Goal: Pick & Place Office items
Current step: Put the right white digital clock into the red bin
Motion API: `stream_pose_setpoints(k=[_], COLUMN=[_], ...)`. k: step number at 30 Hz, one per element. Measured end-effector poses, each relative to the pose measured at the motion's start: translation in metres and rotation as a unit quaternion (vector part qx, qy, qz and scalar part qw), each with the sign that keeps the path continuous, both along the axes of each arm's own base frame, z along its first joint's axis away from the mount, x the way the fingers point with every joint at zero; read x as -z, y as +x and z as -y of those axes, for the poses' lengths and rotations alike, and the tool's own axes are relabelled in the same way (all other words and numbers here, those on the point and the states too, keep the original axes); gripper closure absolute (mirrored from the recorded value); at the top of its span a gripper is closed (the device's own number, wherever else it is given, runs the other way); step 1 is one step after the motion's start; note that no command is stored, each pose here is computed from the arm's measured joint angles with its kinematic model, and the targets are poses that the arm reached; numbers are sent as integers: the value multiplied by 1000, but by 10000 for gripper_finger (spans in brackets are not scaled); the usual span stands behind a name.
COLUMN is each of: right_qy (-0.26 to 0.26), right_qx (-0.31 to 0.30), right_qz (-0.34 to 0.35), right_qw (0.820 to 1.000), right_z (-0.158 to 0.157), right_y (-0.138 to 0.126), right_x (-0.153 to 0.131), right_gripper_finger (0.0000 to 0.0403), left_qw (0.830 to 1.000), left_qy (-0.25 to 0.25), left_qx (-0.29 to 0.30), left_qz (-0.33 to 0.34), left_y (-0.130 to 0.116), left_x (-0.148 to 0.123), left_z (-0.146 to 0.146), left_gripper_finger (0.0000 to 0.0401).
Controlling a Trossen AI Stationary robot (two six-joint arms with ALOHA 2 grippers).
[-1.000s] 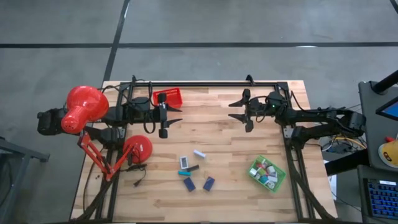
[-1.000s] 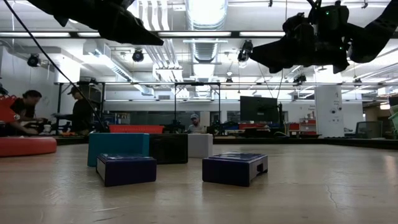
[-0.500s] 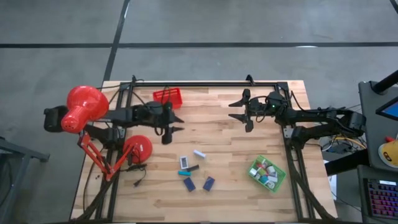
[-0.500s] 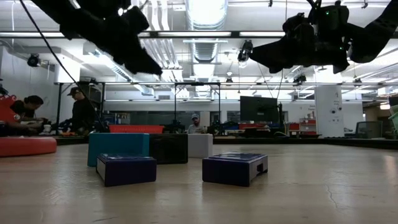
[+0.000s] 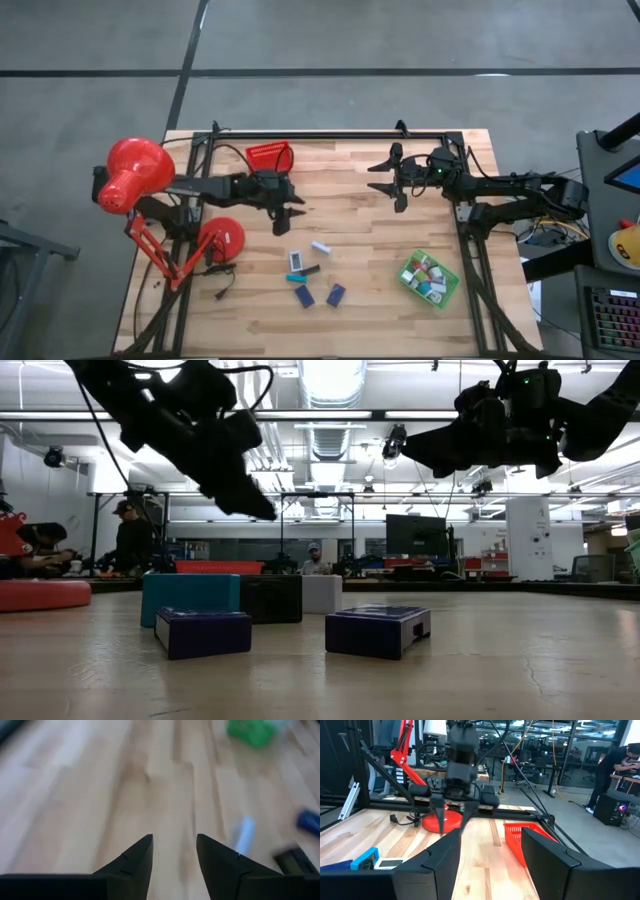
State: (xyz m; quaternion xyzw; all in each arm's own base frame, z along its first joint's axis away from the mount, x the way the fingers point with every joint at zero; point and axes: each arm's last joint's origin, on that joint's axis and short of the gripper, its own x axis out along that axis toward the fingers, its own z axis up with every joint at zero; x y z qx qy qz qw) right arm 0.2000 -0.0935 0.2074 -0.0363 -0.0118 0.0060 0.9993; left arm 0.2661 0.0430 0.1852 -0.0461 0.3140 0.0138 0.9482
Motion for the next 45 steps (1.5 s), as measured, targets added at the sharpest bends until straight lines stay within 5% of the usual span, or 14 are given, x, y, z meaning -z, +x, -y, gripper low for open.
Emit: stream_pose_setpoints(k=[6, 15, 22, 45], right_qy=[0, 0, 0, 1], right_qx=[0, 0, 0, 0], right_qz=[0, 0, 0, -2], right_qw=[1000, 1000, 1000, 1000], right_z=[0, 0, 0, 0], right_y=[0, 0, 0, 0], right_x=[0, 0, 0, 1], right_gripper_finger=[199, 199, 199, 199], left_qw=[996, 998, 981, 985], left_qy=[29, 5, -12, -30], left_qx=[11, 33, 192, 170], left_qz=[88, 44, 24, -8], left_y=[15, 26, 32, 50], left_x=[-7, 20, 46, 86], left_z=[-1, 16, 33, 40], left_gripper_finger=[231, 189, 180, 181])
